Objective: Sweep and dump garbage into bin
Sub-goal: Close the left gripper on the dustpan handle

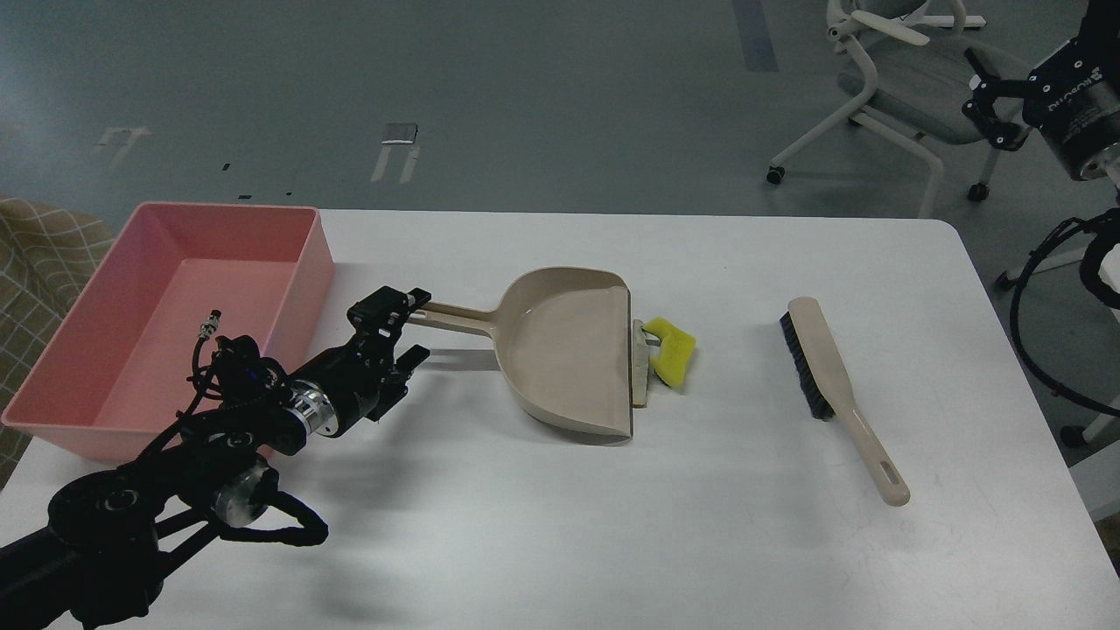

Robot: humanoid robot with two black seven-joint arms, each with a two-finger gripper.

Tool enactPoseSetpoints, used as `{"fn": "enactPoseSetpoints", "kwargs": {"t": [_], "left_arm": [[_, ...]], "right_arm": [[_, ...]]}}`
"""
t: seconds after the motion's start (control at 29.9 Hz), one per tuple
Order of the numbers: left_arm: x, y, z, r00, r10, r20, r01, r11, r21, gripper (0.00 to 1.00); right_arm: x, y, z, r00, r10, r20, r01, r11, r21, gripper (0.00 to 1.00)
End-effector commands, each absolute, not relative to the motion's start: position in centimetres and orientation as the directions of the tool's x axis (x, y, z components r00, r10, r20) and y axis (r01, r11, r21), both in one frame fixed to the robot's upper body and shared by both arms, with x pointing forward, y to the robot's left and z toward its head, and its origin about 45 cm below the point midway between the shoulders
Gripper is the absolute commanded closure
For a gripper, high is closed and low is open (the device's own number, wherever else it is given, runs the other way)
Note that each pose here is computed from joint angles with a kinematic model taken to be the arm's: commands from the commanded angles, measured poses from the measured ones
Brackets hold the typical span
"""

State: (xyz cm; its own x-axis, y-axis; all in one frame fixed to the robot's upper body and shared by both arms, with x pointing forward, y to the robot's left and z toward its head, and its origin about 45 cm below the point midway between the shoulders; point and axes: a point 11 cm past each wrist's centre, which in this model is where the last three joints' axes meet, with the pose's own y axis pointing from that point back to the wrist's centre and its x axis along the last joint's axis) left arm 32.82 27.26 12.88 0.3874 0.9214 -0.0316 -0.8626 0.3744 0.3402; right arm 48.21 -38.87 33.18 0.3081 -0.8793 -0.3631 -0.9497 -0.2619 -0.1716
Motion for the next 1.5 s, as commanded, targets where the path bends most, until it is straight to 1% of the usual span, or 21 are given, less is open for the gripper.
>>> {"fn": "enactPoseSetpoints", "kwargs": {"t": [0.0,0.1,0.3,0.5,0.87,1.04,1.1,1.17,1.27,1.47], "left_arm": [[33.5,27.4,12.7,0.374,0.927,-0.022,-0.869,0.359,0.340,0.13],[34.1,27.7,12.4,0.358,0.934,-0.014,-0.875,0.340,0.344,0.13],[34.1,27.2,11.8,0.354,0.935,-0.025,-0.873,0.340,0.349,0.13],[35.1,26.8,12.1,0.350,0.936,-0.021,-0.879,0.337,0.337,0.13],[35.0,25.6,11.9,0.369,0.929,-0.033,-0.872,0.358,0.334,0.14],[35.3,25.7,11.9,0.365,0.931,-0.027,-0.876,0.353,0.330,0.21],[35.3,25.8,11.9,0.363,0.931,-0.026,-0.877,0.351,0.328,0.27],[35.3,25.7,11.9,0.364,0.931,-0.027,-0.877,0.352,0.327,0.30],[35.4,25.7,11.9,0.364,0.931,-0.026,-0.877,0.352,0.327,0.31],[35.4,25.5,11.7,0.363,0.931,-0.031,-0.876,0.352,0.329,0.37]], "right_arm": [[48.2,-39.1,33.5,0.304,-0.877,-0.373,-0.950,-0.252,-0.184,0.00],[48.2,-39.2,33.4,0.303,-0.877,-0.372,-0.951,-0.250,-0.183,0.00],[48.2,-39.2,33.3,0.301,-0.877,-0.374,-0.951,-0.250,-0.181,0.00],[48.2,-39.0,33.2,0.303,-0.876,-0.376,-0.951,-0.252,-0.180,0.00],[48.1,-39.3,33.3,0.299,-0.878,-0.374,-0.952,-0.248,-0.180,0.00],[48.2,-39.2,33.3,0.301,-0.877,-0.375,-0.951,-0.250,-0.181,0.00],[48.2,-39.2,33.4,0.302,-0.876,-0.375,-0.951,-0.249,-0.184,0.00],[48.2,-39.2,33.6,0.304,-0.876,-0.374,-0.950,-0.250,-0.187,0.00],[48.2,-39.1,33.6,0.305,-0.876,-0.374,-0.950,-0.250,-0.188,0.00],[48.3,-39.0,33.6,0.307,-0.875,-0.375,-0.949,-0.252,-0.189,0.00]]}}
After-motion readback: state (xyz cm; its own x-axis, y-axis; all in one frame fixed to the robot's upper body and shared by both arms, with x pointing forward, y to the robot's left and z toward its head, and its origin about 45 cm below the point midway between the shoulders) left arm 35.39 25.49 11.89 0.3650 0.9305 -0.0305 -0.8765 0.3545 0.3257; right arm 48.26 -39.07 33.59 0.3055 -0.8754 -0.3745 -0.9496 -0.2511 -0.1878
